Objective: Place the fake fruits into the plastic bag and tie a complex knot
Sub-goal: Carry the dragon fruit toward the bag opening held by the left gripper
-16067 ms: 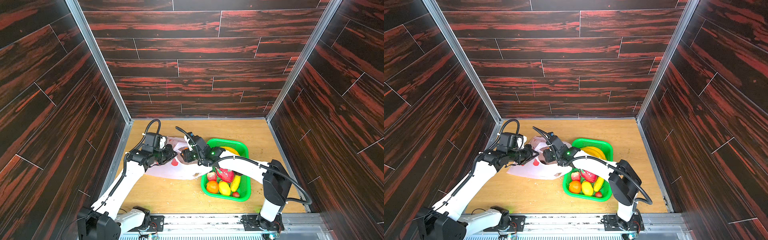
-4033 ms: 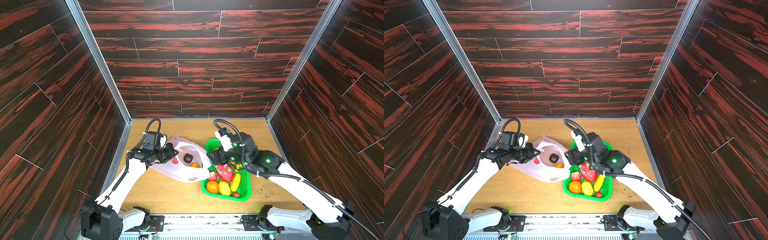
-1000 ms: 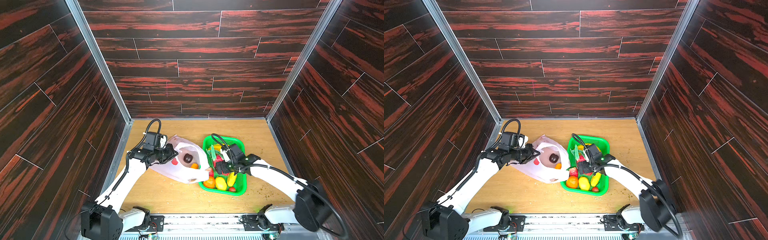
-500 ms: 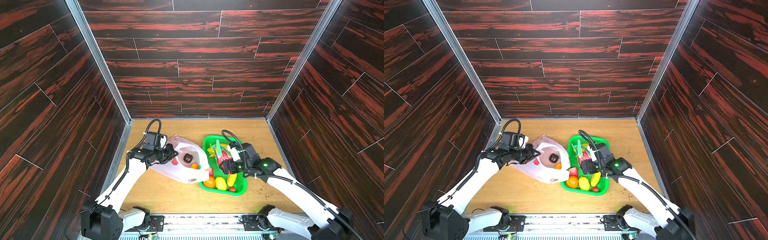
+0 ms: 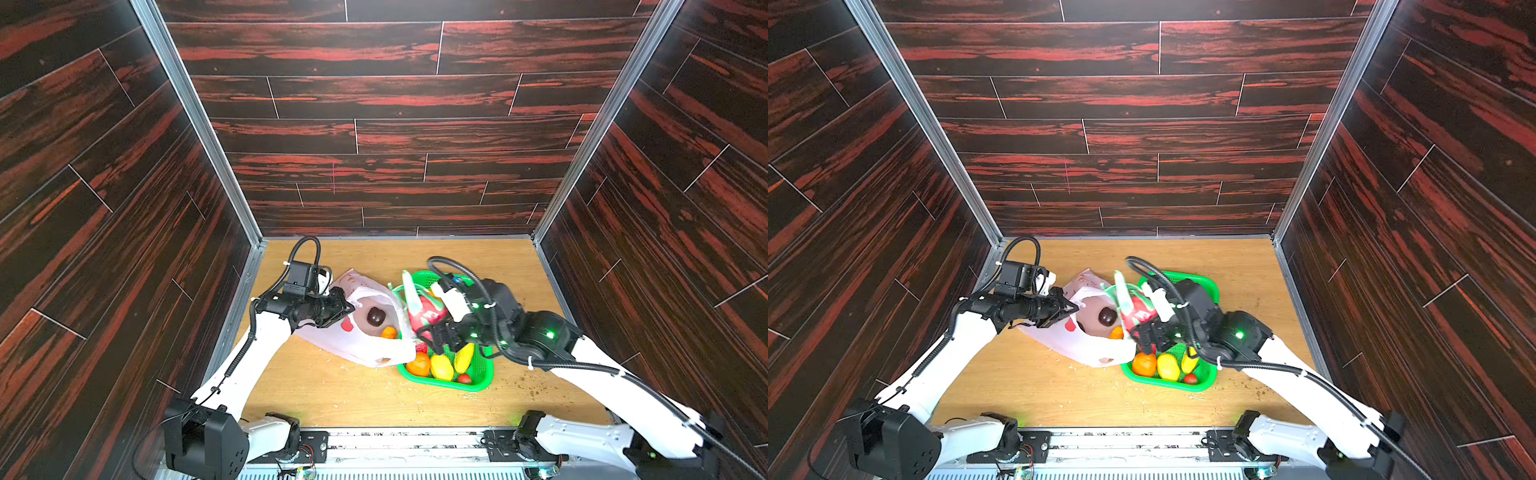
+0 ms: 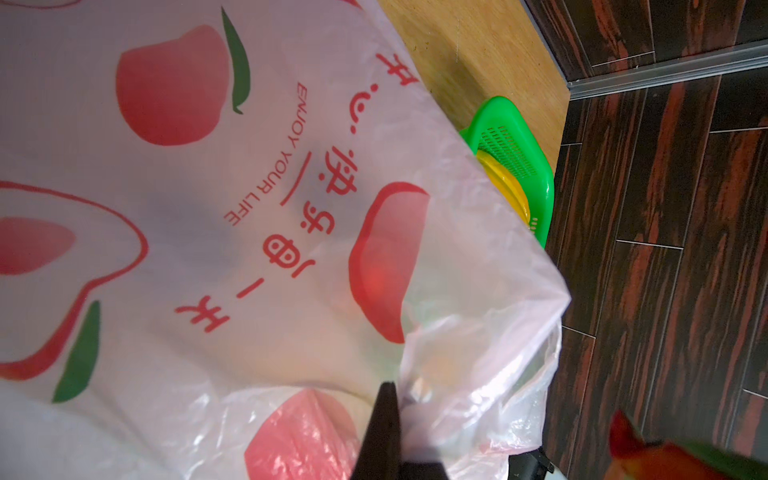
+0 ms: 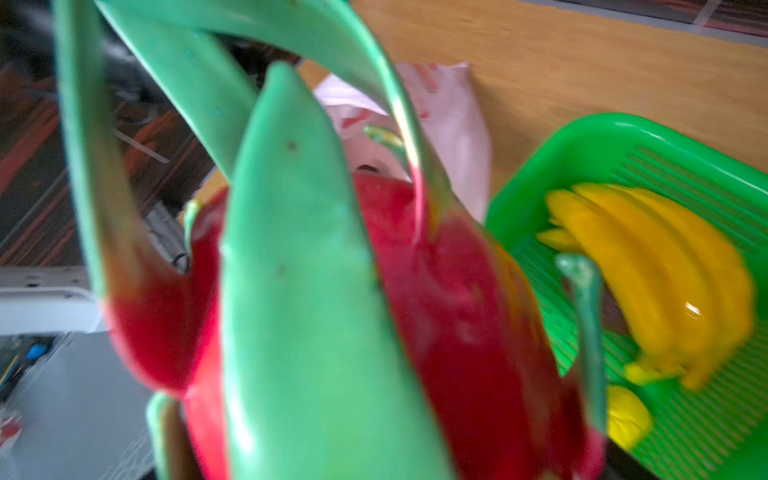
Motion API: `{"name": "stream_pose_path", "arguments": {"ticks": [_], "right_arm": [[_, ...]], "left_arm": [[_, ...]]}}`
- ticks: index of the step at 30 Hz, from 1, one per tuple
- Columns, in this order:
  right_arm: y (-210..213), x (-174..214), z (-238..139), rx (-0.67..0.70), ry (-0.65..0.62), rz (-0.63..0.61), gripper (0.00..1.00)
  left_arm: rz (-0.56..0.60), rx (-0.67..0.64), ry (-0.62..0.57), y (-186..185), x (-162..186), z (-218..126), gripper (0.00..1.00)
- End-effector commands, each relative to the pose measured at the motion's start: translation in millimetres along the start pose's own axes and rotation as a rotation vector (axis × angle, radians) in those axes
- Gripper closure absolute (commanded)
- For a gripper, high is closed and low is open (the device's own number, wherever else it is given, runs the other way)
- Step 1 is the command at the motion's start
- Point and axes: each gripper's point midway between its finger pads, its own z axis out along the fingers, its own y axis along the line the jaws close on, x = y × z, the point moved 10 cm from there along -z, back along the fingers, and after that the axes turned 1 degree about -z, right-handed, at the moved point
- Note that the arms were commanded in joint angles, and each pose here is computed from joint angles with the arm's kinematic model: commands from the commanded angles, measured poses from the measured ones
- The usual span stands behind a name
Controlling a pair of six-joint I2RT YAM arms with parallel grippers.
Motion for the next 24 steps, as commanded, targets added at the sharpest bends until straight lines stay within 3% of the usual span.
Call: {"name": "stream_pose_path", "arguments": {"ticks": [1,19,24], "right_arm": [[19.7,-11.5,11.1,-0.097,-0.01,-0.023,0.33],[19.3,26.2,98.5,-0.173,0.285,0.111,0.33],[11.7,42.4,108.3,-0.124,0.366,0.128,0.33]], "left_arm": [[0.026,0.023,-0.002,-8.8,-1.3,-10.6,1.0],[0.067,0.008,0.027,-1.7,6.3,-8.8,1.0],[0.077,-0.003,0.031,0.3,8.3,-9.5,1.0]]}}
